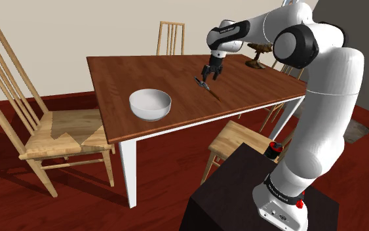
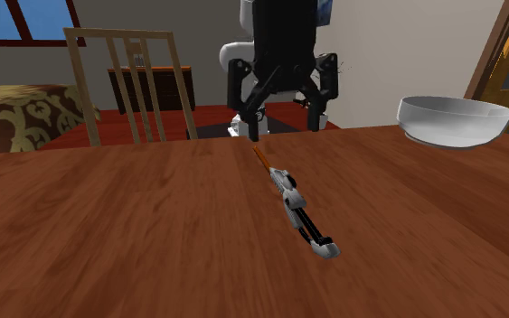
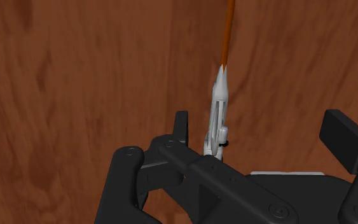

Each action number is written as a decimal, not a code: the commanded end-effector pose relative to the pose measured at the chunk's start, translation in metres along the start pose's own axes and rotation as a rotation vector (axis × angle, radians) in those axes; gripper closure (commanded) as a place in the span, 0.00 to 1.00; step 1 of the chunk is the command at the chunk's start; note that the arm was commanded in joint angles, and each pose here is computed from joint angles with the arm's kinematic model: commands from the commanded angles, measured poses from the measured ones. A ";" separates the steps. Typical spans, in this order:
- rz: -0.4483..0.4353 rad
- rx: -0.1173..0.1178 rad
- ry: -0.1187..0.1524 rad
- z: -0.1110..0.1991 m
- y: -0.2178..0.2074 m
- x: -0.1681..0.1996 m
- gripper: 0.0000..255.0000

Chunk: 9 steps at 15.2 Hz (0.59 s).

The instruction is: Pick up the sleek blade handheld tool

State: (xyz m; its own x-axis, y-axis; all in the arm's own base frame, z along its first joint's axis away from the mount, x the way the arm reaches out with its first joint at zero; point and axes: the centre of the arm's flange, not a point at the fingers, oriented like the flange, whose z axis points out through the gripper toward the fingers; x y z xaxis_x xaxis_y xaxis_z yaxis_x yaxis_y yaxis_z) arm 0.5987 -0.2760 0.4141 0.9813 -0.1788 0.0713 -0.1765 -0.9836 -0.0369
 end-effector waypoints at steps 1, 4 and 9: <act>0.005 0.010 0.015 0.011 0.014 0.020 0.00; 0.006 0.012 0.018 0.023 0.017 0.024 0.00; 0.006 0.012 0.018 0.050 0.018 0.022 0.00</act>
State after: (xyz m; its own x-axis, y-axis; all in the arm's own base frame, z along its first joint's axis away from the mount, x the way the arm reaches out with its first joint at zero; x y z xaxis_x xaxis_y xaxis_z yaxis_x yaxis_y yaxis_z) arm 0.6209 -0.2959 0.3719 0.9788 -0.1851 0.0881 -0.1813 -0.9822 -0.0497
